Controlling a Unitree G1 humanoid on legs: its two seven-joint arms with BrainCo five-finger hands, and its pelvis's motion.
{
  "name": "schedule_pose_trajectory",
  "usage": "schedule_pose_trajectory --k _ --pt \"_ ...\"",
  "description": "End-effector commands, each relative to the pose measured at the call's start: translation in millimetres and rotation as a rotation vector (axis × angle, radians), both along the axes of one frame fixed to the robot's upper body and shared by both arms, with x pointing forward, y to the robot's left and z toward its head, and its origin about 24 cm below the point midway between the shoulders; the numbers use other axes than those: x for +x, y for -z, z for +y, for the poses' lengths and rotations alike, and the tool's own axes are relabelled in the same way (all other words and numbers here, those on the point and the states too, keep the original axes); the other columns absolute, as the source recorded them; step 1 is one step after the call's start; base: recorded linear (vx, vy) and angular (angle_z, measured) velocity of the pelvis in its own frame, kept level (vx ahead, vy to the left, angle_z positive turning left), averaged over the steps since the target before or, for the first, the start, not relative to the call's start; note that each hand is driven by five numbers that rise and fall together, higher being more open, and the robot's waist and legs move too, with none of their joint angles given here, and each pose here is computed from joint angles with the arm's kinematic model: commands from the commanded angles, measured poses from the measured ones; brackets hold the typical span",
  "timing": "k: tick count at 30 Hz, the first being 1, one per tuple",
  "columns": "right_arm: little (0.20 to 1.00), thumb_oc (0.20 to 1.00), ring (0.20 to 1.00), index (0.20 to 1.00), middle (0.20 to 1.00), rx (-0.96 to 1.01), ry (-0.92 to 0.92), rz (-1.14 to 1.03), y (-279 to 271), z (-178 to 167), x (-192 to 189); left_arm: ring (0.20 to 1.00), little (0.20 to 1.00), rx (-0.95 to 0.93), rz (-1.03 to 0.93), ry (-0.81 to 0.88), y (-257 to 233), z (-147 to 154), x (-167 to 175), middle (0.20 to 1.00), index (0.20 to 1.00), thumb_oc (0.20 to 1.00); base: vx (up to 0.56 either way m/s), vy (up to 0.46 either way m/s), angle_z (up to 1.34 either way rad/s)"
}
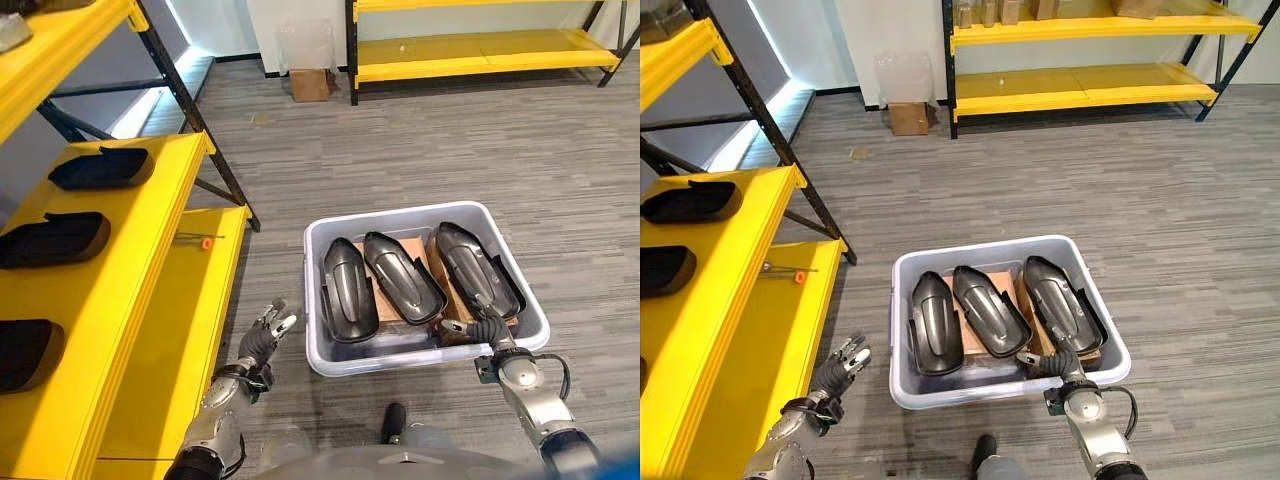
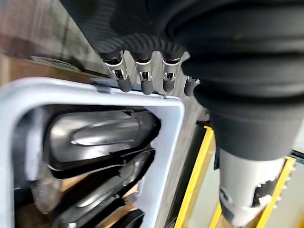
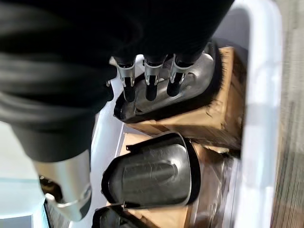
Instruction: Move parts from the plastic box to the shelf.
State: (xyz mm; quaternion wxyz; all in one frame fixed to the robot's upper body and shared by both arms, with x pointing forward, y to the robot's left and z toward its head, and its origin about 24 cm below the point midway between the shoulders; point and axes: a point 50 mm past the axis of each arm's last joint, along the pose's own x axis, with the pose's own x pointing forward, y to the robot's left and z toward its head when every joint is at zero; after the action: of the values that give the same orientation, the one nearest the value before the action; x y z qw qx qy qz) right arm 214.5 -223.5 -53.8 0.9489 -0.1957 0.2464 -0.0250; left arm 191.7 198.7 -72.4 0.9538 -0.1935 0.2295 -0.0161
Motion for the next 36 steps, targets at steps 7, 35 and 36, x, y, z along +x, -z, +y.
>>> schedule_pose_trajectory --k 7,35,36 --pt "1.0 1.0 1.0 1.0 1.0 -0.084 -0.033 -0.078 -15.8 -8.9 7.2 1.0 1.0 -0.02 -0.075 0.062 -16.8 -9.9 15.5 1.0 1.0 1.0 0.08 0.202 -0.34" --pt "1.0 1.0 1.0 1.0 1.0 -0.586 0.255 -0.272 -71.2 -68.3 47.5 1.0 1.0 0.02 -0.235 0.026 -52.1 7.6 22.5 1.0 1.0 1.0 0.02 -0.013 0.1" --pt "1.0 1.0 1.0 1.0 1.0 -0.605 0.265 -0.28 -73.6 -71.0 49.0 1.0 1.0 0.022 -0.262 0.014 -57.4 9.1 25.7 1.0 1.0 1.0 -0.07 -0.042 0.03"
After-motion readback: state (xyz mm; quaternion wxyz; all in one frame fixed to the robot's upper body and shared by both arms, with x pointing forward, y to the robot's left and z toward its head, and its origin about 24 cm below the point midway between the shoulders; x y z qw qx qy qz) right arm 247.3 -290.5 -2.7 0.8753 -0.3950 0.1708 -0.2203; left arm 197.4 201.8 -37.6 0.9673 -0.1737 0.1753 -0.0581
